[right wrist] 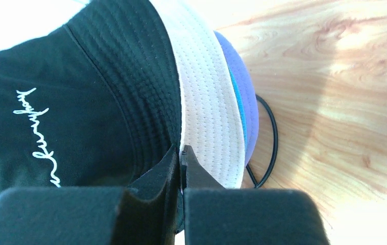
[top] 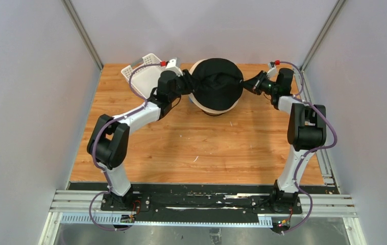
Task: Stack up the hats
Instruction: Stack the hat on the hat.
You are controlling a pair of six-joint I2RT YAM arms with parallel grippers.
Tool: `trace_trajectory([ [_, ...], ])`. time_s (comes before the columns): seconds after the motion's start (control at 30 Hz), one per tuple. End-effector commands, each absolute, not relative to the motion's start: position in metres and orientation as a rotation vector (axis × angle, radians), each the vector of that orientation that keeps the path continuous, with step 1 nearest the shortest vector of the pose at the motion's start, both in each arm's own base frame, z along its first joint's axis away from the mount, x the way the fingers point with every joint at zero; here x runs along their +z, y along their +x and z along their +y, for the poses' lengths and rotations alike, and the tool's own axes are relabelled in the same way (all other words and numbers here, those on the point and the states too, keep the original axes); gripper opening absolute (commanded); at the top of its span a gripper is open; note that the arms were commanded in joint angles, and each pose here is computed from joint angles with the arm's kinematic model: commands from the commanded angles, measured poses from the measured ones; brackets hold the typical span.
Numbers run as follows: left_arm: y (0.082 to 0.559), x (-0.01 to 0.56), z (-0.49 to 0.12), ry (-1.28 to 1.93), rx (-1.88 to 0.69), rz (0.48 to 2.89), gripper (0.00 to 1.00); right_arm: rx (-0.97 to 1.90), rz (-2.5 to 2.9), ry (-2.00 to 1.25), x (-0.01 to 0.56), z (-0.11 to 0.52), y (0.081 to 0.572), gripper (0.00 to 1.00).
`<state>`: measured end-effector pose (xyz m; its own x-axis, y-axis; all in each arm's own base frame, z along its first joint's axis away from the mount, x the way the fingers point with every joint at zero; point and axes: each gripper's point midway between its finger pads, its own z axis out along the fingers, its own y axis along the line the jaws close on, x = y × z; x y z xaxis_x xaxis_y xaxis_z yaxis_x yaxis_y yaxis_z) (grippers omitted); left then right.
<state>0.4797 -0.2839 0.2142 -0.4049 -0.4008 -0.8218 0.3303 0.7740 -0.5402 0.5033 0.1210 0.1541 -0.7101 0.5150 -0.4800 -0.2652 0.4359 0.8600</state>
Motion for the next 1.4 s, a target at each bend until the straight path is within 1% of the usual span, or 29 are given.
trace_trajectory([
  [0.0,0.445,0.152,-0.277,-0.068,-0.761,2.015,0.44,1.265,1.991,0.208,0.153,0.119,0.519,0.00],
  [0.43,0.387,0.164,-0.335,0.043,-0.930,2.012,0.44,1.259,1.979,0.123,0.175,0.136,0.563,0.01],
  [0.67,0.363,0.159,-0.355,0.063,-0.957,2.034,0.44,1.240,1.990,0.089,0.181,0.146,0.581,0.01],
  [0.93,0.341,0.152,-0.385,0.106,-0.992,2.050,0.43,1.235,1.997,0.048,0.185,0.160,0.596,0.04],
  [1.0,0.342,0.153,-0.380,0.081,-0.971,2.044,0.43,1.199,1.994,0.058,0.186,0.155,0.597,0.09],
  [1.07,0.342,0.155,-0.365,0.050,-0.908,2.035,0.43,1.140,1.982,0.067,0.195,0.147,0.593,0.16],
  [1.13,0.342,0.167,-0.348,0.040,-0.843,2.005,0.44,1.107,1.971,0.072,0.202,0.137,0.589,0.22],
  [1.37,0.334,0.224,-0.290,-0.033,-0.683,1.867,0.44,1.016,1.894,0.107,0.235,0.101,0.565,0.29],
])
